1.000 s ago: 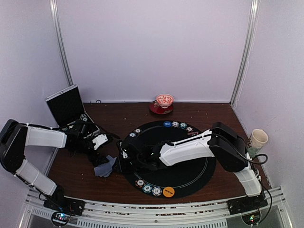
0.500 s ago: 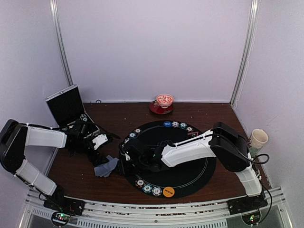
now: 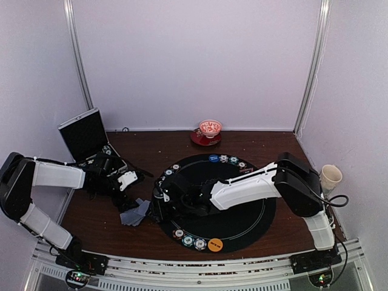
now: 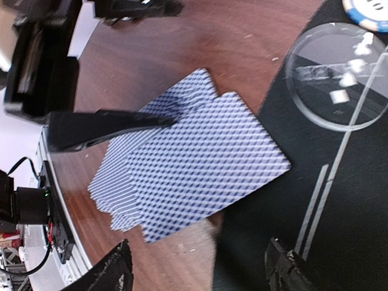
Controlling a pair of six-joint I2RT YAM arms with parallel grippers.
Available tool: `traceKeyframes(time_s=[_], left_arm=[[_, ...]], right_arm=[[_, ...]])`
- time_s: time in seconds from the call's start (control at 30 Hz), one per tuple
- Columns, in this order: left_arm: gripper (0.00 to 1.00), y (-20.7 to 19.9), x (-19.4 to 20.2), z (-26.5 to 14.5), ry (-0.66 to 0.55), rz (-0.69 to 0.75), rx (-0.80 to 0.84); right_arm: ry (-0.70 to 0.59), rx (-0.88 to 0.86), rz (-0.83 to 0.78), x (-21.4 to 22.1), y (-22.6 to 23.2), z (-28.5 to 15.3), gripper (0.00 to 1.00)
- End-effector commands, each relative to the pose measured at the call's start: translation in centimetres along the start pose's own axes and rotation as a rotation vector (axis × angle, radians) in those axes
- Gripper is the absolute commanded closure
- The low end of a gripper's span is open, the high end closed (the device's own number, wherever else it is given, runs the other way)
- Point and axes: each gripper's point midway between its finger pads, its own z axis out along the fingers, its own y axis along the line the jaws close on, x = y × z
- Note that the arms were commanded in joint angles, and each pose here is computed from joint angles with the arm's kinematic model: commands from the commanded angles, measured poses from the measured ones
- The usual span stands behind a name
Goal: Distribute texas hold em gaming equipment
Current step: Adjust the poker card at the center of the board.
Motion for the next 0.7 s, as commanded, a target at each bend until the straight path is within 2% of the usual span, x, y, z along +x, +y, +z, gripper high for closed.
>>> traceKeyframes(time_s=[0.0, 0.27, 0.67], left_arm=[[0.02, 0.8, 0.1, 0.1, 0.015, -0.009, -0.023], [0.02, 0.8, 0.0, 0.1, 0.013, -0.01, -0.02], [0.02, 0.7, 0.1, 0.2, 0.014, -0.008, -0.018]], right_arm=[[-0.047, 0.013, -0.016, -2.1, -0.6, -1.2, 0.23], [-0.04, 0.037, -0.062, -3.3, -2.4, -0.2, 0.2], [-0.014, -0.033, -0.082, -3.2, -1.4, 1.1, 0.19]])
